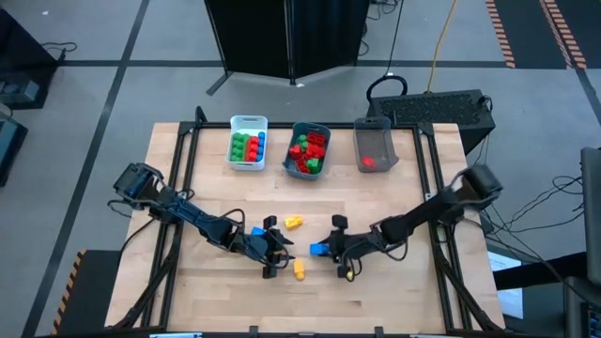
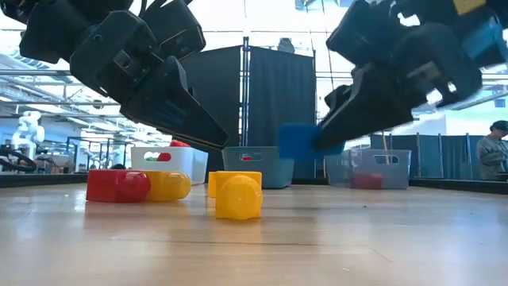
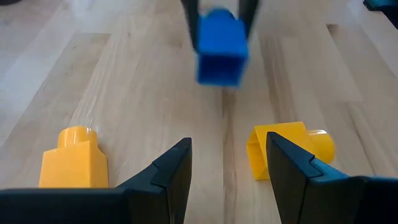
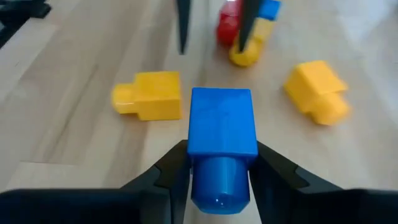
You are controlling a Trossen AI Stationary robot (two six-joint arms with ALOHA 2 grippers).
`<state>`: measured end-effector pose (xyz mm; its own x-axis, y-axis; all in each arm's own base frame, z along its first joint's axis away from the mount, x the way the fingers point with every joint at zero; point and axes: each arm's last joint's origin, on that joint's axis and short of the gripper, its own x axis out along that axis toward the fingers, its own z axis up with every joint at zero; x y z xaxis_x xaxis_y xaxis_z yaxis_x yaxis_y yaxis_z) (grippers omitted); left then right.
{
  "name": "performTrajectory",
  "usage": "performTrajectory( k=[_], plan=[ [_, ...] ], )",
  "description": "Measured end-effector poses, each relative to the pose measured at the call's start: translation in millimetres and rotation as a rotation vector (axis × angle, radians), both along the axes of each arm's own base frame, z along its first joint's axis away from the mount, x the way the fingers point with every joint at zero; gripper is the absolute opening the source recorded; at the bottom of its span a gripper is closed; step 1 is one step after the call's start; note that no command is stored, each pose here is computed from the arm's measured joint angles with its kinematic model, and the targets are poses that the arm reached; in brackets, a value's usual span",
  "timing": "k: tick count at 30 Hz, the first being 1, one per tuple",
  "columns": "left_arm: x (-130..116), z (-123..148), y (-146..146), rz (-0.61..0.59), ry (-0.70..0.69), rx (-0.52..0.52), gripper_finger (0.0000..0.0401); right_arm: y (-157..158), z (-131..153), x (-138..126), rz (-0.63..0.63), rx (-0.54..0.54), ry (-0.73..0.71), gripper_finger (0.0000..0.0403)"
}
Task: Sort blocks by size
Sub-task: Put the 1 stud blue game piece into the black bin
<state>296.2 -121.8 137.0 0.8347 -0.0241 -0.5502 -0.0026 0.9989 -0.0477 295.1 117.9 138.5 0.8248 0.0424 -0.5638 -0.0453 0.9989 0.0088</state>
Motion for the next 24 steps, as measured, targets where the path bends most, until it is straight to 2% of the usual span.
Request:
performTrajectory(
  k=[4,17,24],
  plan=[
    [0,0,0,0.0,0.005,0.002,0.016,-11,22,-11,-0.038,-0.031,0.027,0.0121],
    [-1,-1,3,0.058,0.005,0.058,0.016,-56,72,-53,-0.257,-0.248,0.102,0.0121],
    [-1,-1,3,0.058,0.006,0.056,0.016,-103,88,-72,-0.523,-0.339,0.148,0.0121]
  ],
)
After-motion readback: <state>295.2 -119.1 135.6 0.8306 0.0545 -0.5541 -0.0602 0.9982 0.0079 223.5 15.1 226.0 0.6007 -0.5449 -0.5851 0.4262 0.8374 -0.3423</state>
